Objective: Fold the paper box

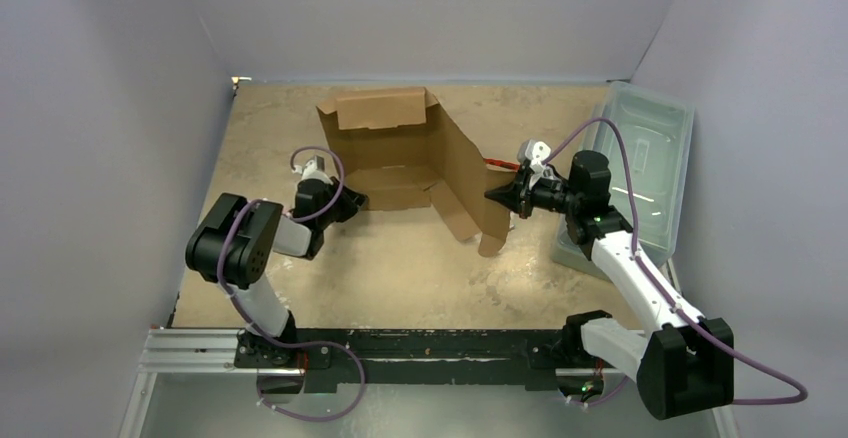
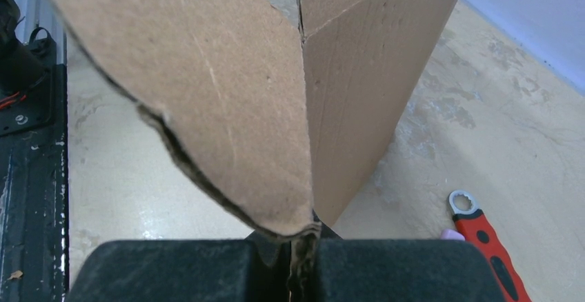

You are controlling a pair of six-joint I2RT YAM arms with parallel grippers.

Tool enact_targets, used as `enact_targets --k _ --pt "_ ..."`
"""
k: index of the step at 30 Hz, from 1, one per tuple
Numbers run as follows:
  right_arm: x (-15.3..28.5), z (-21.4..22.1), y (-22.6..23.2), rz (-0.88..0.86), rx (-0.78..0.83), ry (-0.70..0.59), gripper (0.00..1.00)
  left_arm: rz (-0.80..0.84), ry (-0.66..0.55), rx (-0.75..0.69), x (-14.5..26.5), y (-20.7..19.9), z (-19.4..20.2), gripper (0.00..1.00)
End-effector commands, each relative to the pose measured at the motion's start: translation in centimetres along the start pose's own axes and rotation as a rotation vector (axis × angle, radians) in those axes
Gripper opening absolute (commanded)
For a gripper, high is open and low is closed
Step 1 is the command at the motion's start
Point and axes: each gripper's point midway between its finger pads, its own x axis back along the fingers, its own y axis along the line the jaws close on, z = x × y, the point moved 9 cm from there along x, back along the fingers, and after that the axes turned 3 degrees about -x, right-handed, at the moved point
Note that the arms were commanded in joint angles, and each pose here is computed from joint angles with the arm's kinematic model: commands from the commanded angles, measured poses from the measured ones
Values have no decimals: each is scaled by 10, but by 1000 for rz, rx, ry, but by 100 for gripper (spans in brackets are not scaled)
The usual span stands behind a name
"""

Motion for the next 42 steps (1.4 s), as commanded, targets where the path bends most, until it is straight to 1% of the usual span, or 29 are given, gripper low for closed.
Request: enact_targets --k 1,7,10,11,12,13,15,16,17,18,23,26,29,36,37,40,42 --pt "1 -18 -4 20 62 -26 0 -88 -7 -26 12 6 -5 1" --pt "1 -17 -5 22 70 -18 0 -16 -154 -27 43 -14 -44 19" --pt "1 -16 -5 21 77 -13 0 20 -200 -48 57 -25 -62 24" --pt "1 -16 -5 20 78 -12 0 8 -208 -60 61 -25 -66 25" --pt "1 -16 -5 20 80 -12 0 -1 -225 -72 65 -27 -72 28" --pt "1 -16 -5 19 81 -13 0 -19 -247 -81 69 -27 -77 34" --pt "1 -17 -5 18 83 -13 0 -60 -312 -103 77 -25 -89 53" --pt "1 -16 -5 17 83 -13 0 -60 -346 -131 80 -25 -94 60" --pt "1 -16 -5 16 82 -13 0 -49 -373 -176 81 -26 -99 65" --pt "1 -16 -5 16 80 -12 0 -36 -390 -228 82 -27 -103 67" --pt "1 -18 -5 19 83 -15 0 -2 -384 -489 64 -27 -118 68" --pt "1 -17 -5 18 80 -14 0 63 -353 -577 51 -25 -117 67" --pt "1 -17 -5 15 80 -14 0 106 -313 -587 37 -22 -115 66" --pt "1 -18 -4 11 80 -16 0 133 -334 -575 16 -13 -115 64" --pt "1 -18 -4 11 81 -16 0 145 -333 -572 14 -13 -116 63" --pt "1 -17 -4 9 78 -15 0 214 -342 -564 9 -15 -116 53" --pt "0 -17 -5 7 78 -15 0 238 -330 -556 5 -15 -115 49"
